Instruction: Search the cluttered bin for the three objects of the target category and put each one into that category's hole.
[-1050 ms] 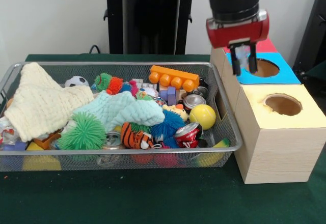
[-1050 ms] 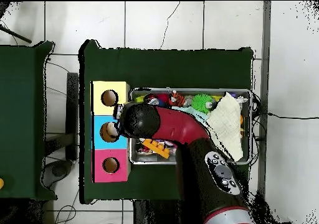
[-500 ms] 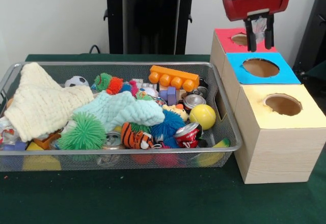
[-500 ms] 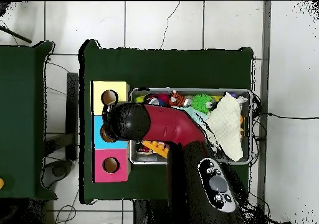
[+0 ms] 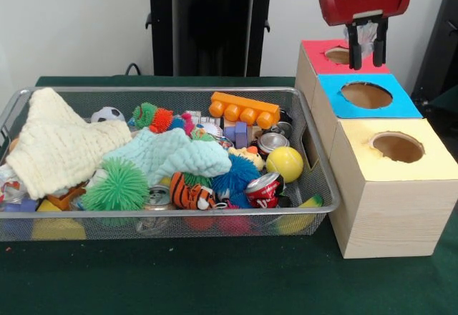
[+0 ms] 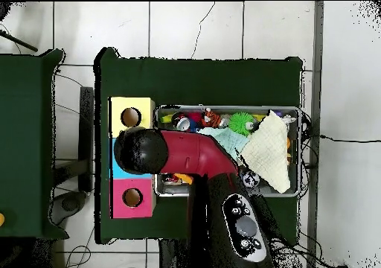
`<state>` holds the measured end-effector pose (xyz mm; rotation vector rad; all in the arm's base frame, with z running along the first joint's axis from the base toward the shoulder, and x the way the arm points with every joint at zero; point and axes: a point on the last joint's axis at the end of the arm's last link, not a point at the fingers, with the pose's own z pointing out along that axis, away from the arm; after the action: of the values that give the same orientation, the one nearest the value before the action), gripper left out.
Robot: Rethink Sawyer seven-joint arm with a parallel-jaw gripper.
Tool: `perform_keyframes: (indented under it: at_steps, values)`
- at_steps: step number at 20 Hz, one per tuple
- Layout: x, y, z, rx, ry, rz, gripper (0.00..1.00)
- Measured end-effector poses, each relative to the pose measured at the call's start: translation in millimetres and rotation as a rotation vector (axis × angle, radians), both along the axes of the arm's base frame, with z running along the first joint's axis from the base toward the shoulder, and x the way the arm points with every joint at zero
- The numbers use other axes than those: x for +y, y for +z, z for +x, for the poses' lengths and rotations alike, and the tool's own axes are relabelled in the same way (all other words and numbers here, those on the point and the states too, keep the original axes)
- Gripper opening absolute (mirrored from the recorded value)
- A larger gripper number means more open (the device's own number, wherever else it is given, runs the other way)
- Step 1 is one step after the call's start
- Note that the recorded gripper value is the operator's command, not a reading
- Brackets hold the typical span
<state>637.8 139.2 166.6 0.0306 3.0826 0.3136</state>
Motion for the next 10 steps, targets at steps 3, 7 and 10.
perform_keyframes:
  at_steps: [3,7,10]
  values:
    - [3,-3,-2.8,0.002,0.003,-0.010,0.00]
    - [9,-16,-11.3,0.009,0.011,-0.043,0.00]
    - [13,-27,-16.7,0.010,0.016,-0.064,0.00]
